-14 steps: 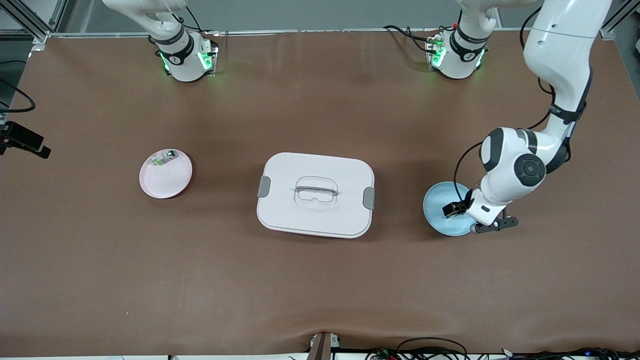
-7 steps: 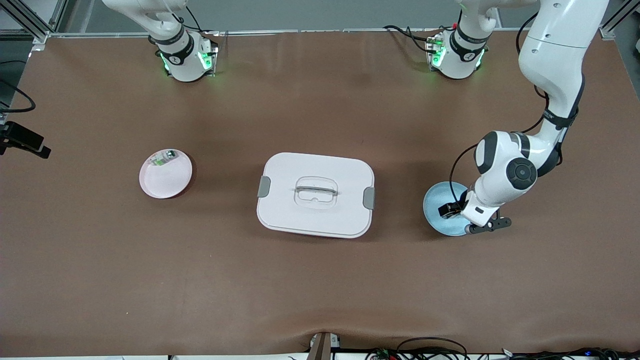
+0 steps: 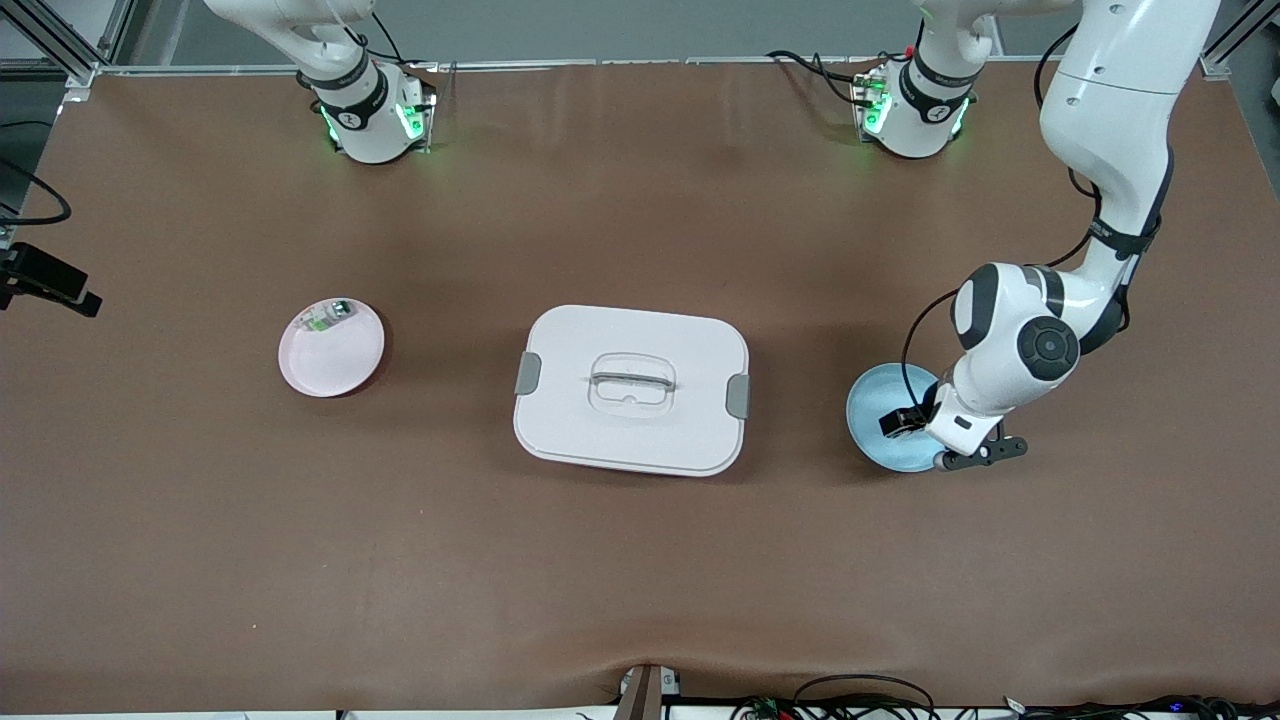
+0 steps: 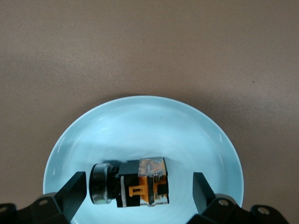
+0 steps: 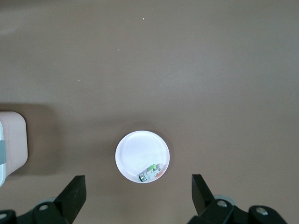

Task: Transfer orange switch to right arm and place
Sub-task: 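Lower the left gripper and close it on the orange switch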

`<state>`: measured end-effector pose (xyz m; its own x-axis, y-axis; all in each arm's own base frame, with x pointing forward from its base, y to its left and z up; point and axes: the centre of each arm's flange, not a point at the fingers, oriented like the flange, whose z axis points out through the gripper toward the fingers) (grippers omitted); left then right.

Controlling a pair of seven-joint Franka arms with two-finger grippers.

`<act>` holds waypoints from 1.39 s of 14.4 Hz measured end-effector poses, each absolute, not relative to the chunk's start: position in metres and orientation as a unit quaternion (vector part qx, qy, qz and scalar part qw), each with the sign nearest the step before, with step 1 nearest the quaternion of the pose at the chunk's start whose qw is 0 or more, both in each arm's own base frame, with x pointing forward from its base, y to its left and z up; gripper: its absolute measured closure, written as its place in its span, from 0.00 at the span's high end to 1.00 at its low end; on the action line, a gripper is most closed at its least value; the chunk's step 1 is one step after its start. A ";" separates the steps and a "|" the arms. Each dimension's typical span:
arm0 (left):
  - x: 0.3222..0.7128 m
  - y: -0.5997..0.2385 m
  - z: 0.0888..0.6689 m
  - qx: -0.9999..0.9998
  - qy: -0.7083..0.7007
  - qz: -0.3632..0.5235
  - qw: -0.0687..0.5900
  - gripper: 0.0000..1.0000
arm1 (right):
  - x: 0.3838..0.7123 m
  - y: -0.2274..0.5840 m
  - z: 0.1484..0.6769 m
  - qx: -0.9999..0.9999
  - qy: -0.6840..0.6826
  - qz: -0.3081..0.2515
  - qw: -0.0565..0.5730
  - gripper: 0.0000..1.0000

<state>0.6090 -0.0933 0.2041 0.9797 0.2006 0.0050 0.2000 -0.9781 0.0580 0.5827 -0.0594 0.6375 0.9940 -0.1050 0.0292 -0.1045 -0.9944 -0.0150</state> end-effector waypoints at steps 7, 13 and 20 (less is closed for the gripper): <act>0.605 -0.092 0.196 0.994 0.101 -0.007 0.026 1.00 | 0.583 -0.059 0.637 -0.998 0.052 -0.015 0.007 1.00; 0.603 -0.089 0.186 0.994 0.104 -0.015 0.024 0.83 | 0.583 -0.059 0.637 -0.998 0.052 -0.015 0.007 1.00; 0.613 -0.090 0.226 0.994 0.102 -0.013 0.021 0.72 | 0.583 -0.060 0.637 -0.998 0.053 -0.015 0.007 1.00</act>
